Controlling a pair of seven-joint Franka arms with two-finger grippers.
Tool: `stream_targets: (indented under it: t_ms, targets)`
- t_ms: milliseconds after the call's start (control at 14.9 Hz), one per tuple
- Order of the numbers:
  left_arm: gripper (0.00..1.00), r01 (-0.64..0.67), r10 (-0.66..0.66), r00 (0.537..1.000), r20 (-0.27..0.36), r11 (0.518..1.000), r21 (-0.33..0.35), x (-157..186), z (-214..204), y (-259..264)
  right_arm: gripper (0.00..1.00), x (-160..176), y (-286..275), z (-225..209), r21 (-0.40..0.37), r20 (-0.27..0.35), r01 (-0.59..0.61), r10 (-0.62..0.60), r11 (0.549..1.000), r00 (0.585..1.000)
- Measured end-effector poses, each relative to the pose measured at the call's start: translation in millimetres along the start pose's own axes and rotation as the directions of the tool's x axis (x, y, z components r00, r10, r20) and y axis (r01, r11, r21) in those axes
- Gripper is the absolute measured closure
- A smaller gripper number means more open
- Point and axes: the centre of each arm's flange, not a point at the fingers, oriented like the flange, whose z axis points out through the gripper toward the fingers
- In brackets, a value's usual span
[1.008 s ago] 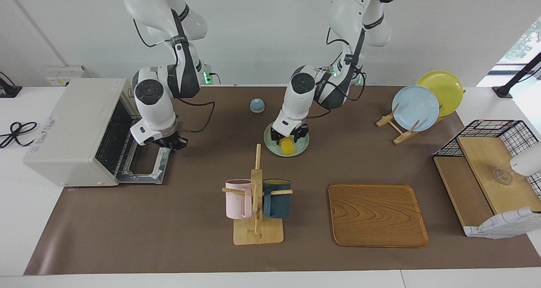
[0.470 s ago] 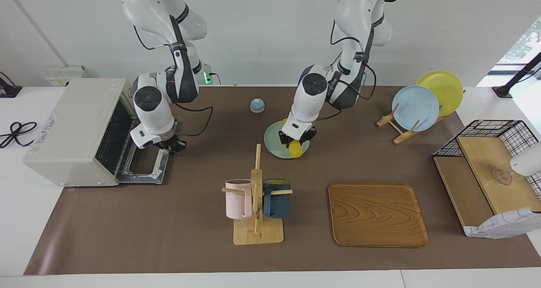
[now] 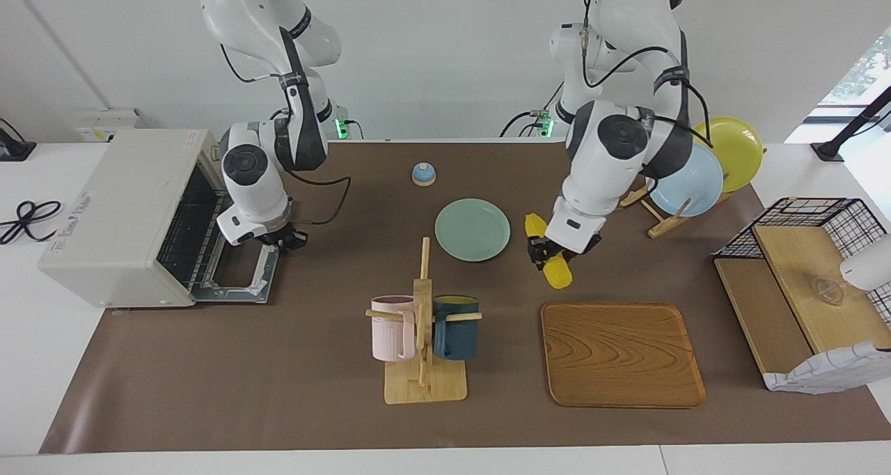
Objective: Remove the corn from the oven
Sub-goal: 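Carry the corn to the tray while the right gripper closes the door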
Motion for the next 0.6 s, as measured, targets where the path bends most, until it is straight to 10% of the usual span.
stream_targets:
  t_ms: [605]
  targets:
    - [0.48, -0.048, 0.049, 0.999, -0.015, 0.998, 0.038, 113, 64, -47, 0.99, -3, 0, -68, -0.178, 0.038, 0.12, -0.116, 0.977, 0.993]
